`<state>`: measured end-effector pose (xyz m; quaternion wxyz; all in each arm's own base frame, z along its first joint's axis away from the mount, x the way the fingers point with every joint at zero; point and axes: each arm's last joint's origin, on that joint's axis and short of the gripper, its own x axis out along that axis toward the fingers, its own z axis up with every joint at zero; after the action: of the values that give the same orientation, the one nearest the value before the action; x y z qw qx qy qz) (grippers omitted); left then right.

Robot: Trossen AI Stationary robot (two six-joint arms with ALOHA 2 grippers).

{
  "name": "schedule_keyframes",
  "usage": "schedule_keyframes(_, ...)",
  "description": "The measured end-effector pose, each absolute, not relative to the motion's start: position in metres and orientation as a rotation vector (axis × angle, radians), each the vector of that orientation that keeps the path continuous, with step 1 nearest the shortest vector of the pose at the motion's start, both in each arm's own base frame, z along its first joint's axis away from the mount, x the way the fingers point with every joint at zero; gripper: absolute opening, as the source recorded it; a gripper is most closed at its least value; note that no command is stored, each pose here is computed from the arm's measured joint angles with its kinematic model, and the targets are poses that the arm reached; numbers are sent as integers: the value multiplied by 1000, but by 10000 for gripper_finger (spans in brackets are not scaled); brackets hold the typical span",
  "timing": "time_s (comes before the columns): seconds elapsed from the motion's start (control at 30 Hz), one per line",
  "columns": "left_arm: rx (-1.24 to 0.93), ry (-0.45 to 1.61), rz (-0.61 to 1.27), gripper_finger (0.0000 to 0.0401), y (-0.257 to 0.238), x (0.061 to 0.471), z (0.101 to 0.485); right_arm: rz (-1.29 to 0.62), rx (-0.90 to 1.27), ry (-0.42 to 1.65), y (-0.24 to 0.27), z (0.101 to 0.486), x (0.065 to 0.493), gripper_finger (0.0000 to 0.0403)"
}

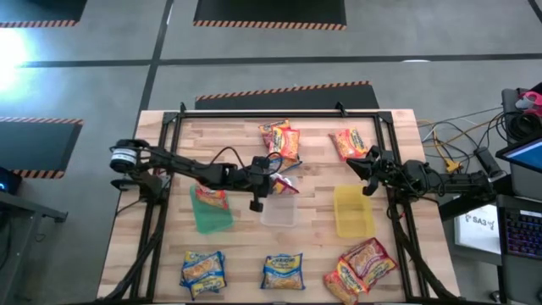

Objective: Sort Maruchan noodles
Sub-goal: Put the red noodle pack into the white bin

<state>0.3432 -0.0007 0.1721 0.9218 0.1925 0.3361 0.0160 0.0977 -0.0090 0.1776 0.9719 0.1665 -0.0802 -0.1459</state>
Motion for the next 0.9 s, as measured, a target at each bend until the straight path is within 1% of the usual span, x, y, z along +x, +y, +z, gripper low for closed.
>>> schedule_keyframes(0.2,328,653,65,116,0,353,183,-295,336,-161,-9,177,98,18)
schedule_keyframes(0.37,288,670,66,141,-4,356,189,-295,336,-159,-9,177,98,18)
schedule_keyframes(0.63,275,682,88,158,-5,354,198,-296,335,-155,-9,177,98,18)
schedule_keyframes(0.77,313,640,135,158,-3,350,213,-296,335,-155,-9,177,98,18)
schedule_keyframes(0.9,320,584,133,159,-5,344,231,-296,335,-154,-9,177,98,18)
